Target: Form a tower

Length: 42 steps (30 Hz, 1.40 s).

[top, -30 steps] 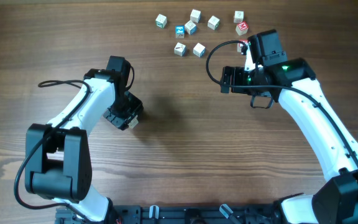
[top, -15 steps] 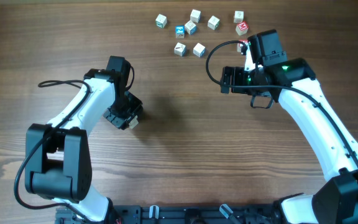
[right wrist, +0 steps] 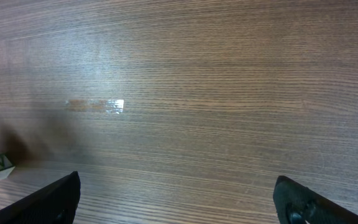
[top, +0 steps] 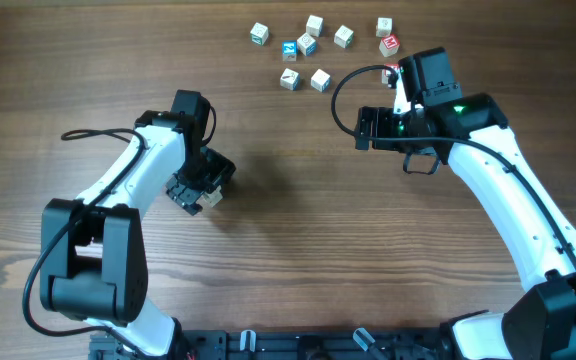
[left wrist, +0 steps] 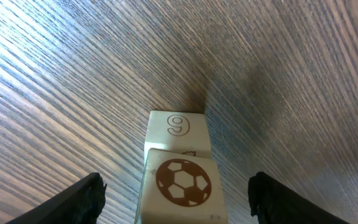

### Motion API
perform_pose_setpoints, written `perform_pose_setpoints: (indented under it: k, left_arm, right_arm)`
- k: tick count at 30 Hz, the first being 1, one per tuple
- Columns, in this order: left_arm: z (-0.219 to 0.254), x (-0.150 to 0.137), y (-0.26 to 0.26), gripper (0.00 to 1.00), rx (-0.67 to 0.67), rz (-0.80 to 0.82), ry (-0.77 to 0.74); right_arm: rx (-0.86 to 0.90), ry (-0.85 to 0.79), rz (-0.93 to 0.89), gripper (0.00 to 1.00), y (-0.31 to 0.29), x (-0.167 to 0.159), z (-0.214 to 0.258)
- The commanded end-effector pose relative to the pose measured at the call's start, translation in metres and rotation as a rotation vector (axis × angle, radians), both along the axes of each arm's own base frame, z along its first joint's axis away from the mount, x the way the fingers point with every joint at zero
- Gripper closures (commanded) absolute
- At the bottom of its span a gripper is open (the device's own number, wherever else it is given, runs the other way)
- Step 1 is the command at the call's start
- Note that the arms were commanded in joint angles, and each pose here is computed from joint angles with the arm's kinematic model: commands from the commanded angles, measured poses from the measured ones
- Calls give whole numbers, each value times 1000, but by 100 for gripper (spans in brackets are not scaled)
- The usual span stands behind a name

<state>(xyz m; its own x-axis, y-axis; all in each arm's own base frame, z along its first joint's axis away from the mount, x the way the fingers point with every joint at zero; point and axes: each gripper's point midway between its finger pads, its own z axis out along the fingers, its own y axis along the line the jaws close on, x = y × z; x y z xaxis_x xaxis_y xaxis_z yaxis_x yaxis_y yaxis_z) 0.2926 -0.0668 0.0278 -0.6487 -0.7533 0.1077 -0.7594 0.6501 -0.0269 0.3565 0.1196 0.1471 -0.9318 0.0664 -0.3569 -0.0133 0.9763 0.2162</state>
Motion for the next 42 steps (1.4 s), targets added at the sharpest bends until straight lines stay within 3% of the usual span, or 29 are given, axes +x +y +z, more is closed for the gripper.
perform_pose_setpoints:
  k: [1, 3, 7, 21, 22, 29, 36, 42]
  left_arm:
    - [-4, -5, -1, 37, -5, -11, 22]
    - [-4, -5, -1, 46, -5, -11, 21]
    - [-4, -5, -1, 52, -5, -11, 22]
    - [-4, -5, -1, 63, -5, -10, 22]
    - [-4, -5, -1, 61, -5, -11, 22]
    - [-4, -5, -1, 24, -5, -11, 22]
    - [-5, -4, 2, 2, 16, -18, 18]
    - [-15, -5, 3, 0, 23, -43, 39]
  right_arm:
    - [-27, -9, 6, 0, -3, 0, -1]
    - [-27, -9, 6, 0, -3, 0, -1]
    - [-27, -8, 6, 0, -3, 0, -1]
    - [-28, -7, 6, 0, -3, -1, -1]
    - [-28, -7, 6, 0, -3, -1, -1]
    - [-29, -8, 9, 0, -3, -1, -1]
    - [-30, -8, 12, 0, -3, -1, -1]
    - [-31, -8, 13, 0, -4, -1, -1]
